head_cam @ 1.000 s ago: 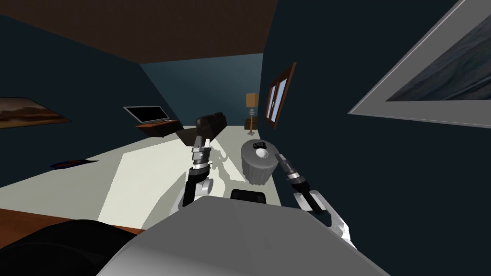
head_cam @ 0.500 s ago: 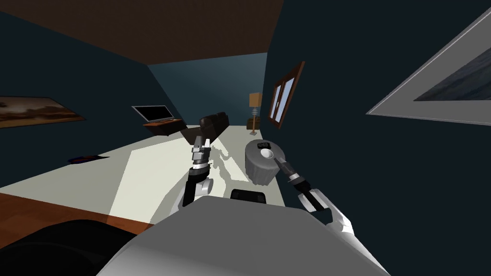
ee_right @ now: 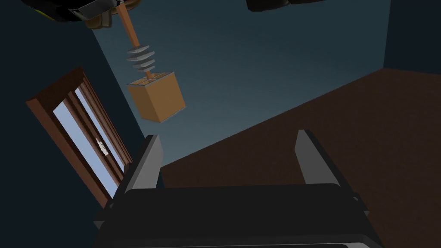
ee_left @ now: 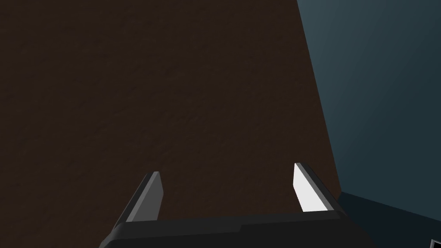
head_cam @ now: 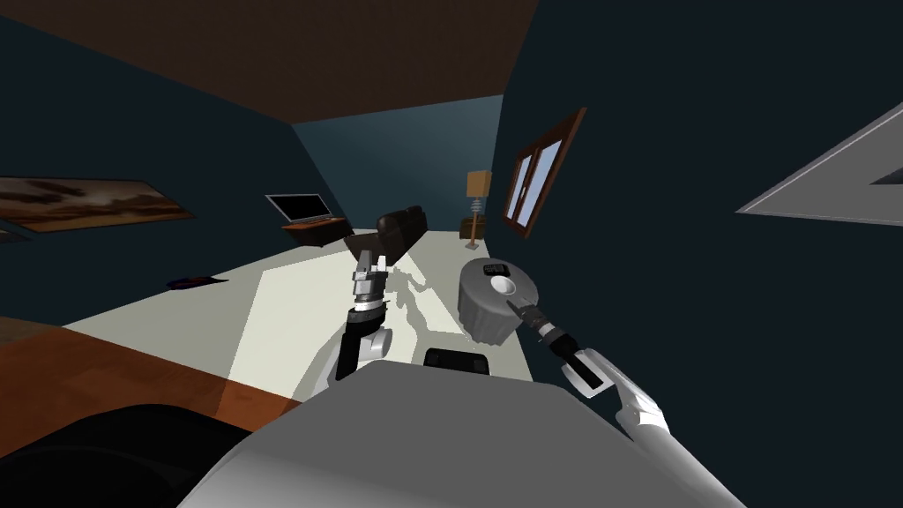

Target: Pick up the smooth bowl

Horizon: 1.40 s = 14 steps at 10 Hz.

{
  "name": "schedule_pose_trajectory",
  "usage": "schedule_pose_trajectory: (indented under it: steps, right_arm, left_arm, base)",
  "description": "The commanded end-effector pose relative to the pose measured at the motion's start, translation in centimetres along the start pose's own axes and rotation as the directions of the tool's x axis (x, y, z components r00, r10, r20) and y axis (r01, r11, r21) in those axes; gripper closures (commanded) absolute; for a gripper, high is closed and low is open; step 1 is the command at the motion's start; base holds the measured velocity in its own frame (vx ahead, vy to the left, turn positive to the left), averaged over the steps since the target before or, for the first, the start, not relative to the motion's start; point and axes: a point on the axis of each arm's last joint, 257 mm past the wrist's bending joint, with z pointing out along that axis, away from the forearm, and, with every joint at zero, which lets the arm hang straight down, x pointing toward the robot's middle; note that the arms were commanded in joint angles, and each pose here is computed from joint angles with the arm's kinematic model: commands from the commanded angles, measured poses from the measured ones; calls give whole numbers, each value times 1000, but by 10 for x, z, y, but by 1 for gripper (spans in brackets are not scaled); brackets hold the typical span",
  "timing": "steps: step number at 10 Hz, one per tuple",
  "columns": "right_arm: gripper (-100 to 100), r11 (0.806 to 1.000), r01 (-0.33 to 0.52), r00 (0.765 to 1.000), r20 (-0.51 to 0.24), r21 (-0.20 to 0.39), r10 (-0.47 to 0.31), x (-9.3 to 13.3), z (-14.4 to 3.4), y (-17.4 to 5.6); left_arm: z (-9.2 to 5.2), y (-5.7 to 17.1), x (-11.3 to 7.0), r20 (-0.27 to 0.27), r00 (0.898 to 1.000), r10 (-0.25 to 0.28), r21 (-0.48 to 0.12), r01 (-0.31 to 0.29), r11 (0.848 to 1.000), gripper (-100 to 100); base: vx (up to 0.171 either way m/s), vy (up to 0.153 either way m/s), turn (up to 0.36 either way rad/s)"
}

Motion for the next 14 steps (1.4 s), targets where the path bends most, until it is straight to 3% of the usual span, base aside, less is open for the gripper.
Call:
schedule_pose_trajectory:
  steps: [1,2,3,4,6,8,10,11,13,14]
  right_arm:
    - [-100,999,41,998,-45,20,-41,13,-7,-17]
    - [-100,999,41,998,-45,20,-41,13,-7,-17]
    - [-100,992,122,987,-104,28,-119,23,-13,-34]
    - [-100,992,119,986,-118,41,-114,30,-16,-40]
    - [-100,963,266,940,-234,48,-248,50,-32,-77]
    - [-100,960,271,933,-262,64,-246,57,-41,-89]
    - [-100,911,410,852,-377,52,-362,70,-64,-130]
    - [-100,911,408,848,-397,66,-351,77,-72,-139]
    - [-100,852,522,745,-510,44,-430,87,-104,-181]
    - [-100,851,523,742,-518,48,-426,89,-108,-185]
  left_arm:
    - [0,0,0,0,1000,0,0,0,1000,0]
    - [0,0,0,0,1000,0,0,0,1000,0]
    - [0,0,0,0,1000,0,0,0,1000,0]
    - [0,0,0,0,1000,0,0,0,1000,0]
    - [0,0,0,0,1000,0,0,0,1000,0]
    - [0,0,0,0,1000,0,0,0,1000,0]
    - [0,0,0,0,1000,0,0,0,1000,0]
    - [0,0,0,0,1000,0,0,0,1000,0]
    - [0,0,0,0,1000,0,0,0,1000,0]
    - [0,0,0,0,1000,0,0,0,1000,0]
  base:
    - [6,105,63]
    - [3,43,-16]
    - [2,66,108]
    - [6,79,78]
    - [35,131,186]
    - [18,74,20]
    - [14,89,205]
    - [35,102,60]
    - [37,108,212]
    - [40,73,77]
